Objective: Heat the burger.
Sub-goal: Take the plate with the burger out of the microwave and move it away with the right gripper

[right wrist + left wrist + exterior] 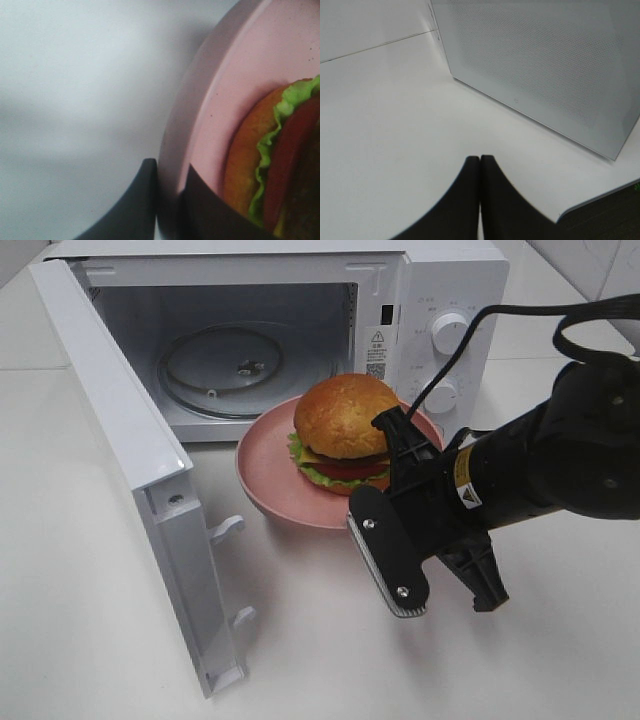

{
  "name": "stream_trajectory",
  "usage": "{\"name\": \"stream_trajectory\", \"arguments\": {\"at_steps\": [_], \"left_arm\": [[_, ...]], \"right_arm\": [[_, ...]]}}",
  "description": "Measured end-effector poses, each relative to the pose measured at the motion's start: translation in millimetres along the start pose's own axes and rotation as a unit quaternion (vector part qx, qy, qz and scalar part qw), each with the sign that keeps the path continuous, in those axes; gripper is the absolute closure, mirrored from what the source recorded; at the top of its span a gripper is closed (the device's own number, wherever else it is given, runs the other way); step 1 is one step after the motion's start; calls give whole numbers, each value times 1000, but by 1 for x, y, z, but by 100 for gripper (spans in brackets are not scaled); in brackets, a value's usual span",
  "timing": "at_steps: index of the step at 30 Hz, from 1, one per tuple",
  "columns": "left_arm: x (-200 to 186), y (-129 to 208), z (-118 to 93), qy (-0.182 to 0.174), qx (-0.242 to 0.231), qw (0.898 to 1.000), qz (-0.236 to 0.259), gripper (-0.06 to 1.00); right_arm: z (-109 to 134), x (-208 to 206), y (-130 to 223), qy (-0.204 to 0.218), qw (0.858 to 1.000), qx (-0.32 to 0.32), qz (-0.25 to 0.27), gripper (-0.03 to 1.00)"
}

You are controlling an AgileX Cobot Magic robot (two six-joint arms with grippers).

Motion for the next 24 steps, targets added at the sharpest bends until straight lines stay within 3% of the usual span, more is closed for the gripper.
{"name": "stream_trajectory", "arguments": {"at_steps": [9, 14, 24], "left_arm": [[0, 0, 0, 0, 0, 1000, 0, 94], [0, 0, 0, 0, 0, 1000, 0, 94], [0, 0, 0, 0, 0, 1000, 0, 94]], "right_arm": [[29, -19, 5, -15, 1000, 2, 5, 89], [58, -36, 11, -35, 999, 30, 20, 89], [81, -44, 18, -62, 994, 73, 46, 89]]}}
Point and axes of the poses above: a point on each arm's last joint axis where the gripper is mounted, x pointing out along that axis toward the gripper, z along the wrist's bending axis when the last joint is at zero, y = z × x, the point moved 1 cm from there along x, pointing out along that axis toward the gripper, and after that the axes turned 3 degrees about x, right-handed, at the moved point
